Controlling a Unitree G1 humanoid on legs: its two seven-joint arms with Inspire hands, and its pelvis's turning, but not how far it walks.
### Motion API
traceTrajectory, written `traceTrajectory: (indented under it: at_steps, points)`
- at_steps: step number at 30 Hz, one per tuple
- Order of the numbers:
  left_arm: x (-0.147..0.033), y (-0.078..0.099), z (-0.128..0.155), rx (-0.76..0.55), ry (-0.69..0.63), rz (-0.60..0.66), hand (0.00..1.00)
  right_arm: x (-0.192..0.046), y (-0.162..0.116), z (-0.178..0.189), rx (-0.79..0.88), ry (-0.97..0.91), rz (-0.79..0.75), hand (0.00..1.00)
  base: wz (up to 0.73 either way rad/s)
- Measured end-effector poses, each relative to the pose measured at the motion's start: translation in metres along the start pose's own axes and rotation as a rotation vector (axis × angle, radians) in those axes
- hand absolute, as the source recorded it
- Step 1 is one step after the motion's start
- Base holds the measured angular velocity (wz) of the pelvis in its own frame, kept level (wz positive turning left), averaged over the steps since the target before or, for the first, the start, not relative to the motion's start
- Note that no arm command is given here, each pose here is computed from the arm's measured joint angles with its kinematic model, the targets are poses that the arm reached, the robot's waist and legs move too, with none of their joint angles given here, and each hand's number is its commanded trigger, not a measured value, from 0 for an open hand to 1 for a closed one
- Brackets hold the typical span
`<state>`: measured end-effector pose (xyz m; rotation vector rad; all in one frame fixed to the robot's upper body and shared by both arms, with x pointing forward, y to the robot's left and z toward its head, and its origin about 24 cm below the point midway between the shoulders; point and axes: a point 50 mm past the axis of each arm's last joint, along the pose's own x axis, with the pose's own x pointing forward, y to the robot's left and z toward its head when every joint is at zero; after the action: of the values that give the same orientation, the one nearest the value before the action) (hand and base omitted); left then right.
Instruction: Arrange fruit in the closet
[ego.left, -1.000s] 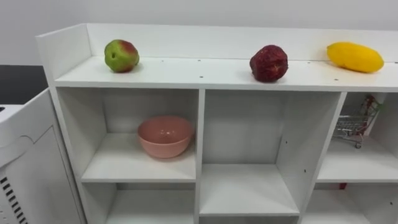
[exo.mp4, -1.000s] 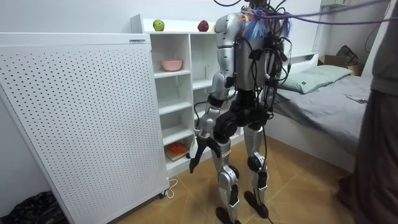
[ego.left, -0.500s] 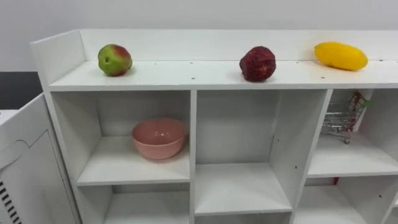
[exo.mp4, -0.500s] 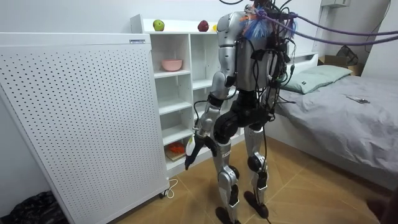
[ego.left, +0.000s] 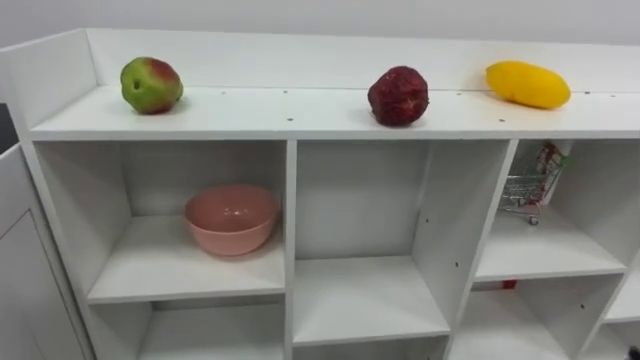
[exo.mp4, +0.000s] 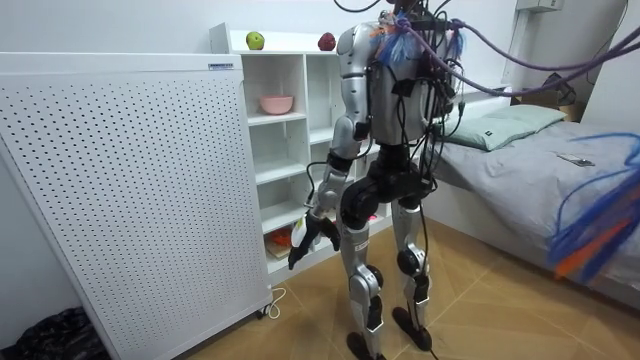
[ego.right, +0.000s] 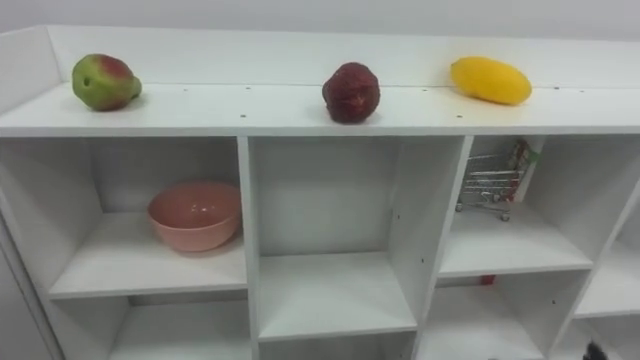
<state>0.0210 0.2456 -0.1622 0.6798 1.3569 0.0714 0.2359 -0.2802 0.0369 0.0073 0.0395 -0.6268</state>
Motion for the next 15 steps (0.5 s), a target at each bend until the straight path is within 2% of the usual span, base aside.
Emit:
traceTrajectory:
  at_steps: [6,11,15]
  points:
    - [-0.001,-0.003,-0.001,0.033,-0.015,0.002,0.0,0.003,0.023,0.059,0.057,-0.252,0.039,0.0,0.01]
    - [-0.001,-0.004,0.003,0.031,-0.035,-0.001,0.0,0.001,0.031,0.107,0.095,-0.454,0.09,0.0,0.1]
    - [-0.001,-0.006,0.004,0.064,-0.045,-0.014,0.0,0.0,0.04,0.129,0.092,-0.545,0.149,0.0,0.08]
